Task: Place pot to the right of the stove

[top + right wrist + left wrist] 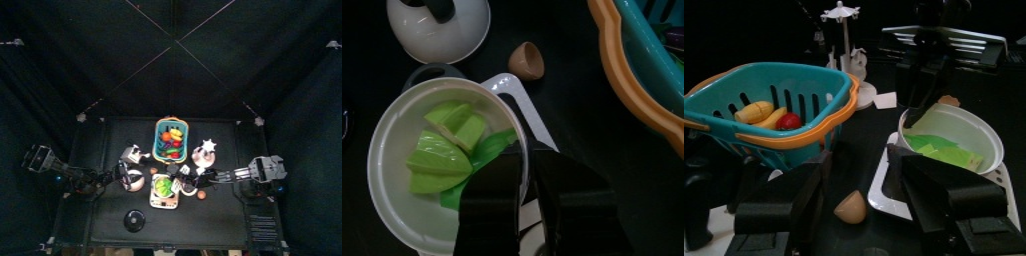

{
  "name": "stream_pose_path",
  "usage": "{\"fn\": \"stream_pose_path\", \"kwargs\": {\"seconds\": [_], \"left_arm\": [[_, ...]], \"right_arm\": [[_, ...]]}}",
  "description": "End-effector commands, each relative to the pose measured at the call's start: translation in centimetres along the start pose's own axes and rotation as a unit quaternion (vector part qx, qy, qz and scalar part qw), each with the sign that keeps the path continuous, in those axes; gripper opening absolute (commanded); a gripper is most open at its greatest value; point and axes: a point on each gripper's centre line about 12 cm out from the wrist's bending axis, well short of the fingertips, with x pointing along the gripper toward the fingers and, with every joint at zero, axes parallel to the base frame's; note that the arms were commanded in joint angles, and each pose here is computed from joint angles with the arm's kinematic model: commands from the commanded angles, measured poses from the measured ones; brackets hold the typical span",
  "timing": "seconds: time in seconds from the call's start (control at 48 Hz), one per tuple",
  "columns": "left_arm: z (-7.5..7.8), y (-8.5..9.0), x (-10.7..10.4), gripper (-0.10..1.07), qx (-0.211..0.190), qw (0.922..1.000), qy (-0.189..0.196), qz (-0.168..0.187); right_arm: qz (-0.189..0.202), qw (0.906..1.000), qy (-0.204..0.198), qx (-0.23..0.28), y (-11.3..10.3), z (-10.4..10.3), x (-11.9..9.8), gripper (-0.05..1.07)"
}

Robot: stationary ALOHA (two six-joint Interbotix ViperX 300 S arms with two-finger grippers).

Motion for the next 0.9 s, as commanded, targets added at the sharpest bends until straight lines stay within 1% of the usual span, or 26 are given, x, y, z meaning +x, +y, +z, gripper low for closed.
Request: {"fn": "stream_pose_path", "kwargs": {"seconds": [0.0, 0.083, 0.271, 0.375, 0.396, 0.521, 0.542, 0.667, 0.771, 0.875], "left_arm": [[0.8, -0.2, 0.3, 0.86, -0.006, 0.9999, -0.011, 0.000], [0.7, -0.2, 0.3, 0.86, -0.006, 0.9999, -0.010, 0.000], [0.7, -0.2, 0.3, 0.86, -0.006, 0.9999, -0.010, 0.000], [0.8, -0.2, 0.4, 0.86, -0.006, 0.9999, -0.011, 0.000], [0.8, -0.2, 0.4, 0.86, -0.006, 0.9999, -0.011, 0.000], [0.8, -0.3, 0.4, 0.86, -0.007, 0.9999, -0.011, 0.000], [0.8, -0.3, 0.4, 0.86, -0.007, 0.9999, -0.011, -0.001], [0.9, -0.3, 0.4, 0.86, -0.007, 0.9999, -0.012, 0.000], [0.9, -0.3, 0.4, 0.86, -0.008, 0.9999, -0.012, 0.000], [0.8, -0.3, 0.4, 0.86, -0.006, 0.9999, -0.010, -0.002]], "right_arm": [[0.016, 0.9995, -0.027, 0.010, 0.1, 1.7, -2.0, 0.47], [0.021, 0.9992, -0.031, 0.009, 0.1, 1.6, -2.9, 0.47], [0.052, 0.9981, -0.031, -0.007, 1.1, -0.4, -6.0, 0.47], [0.073, 0.9969, -0.016, -0.024, 2.1, -2.7, -7.3, 0.47], [0.079, 0.9964, -0.009, -0.031, 2.5, -3.6, -7.7, 0.47], [0.103, 0.9929, 0.014, -0.059, 3.8, -6.7, -8.9, 0.47], [0.107, 0.9920, 0.022, -0.063, 4.1, -7.5, -9.1, 0.47], [0.119, 0.9889, 0.052, -0.072, 4.9, -10.1, -9.6, 0.47], [0.118, 0.9876, 0.071, -0.074, 5.2, -11.4, -9.4, 0.47], [0.110, 0.9872, 0.082, -0.081, 5.0, -12.3, -8.9, 0.47]]}}
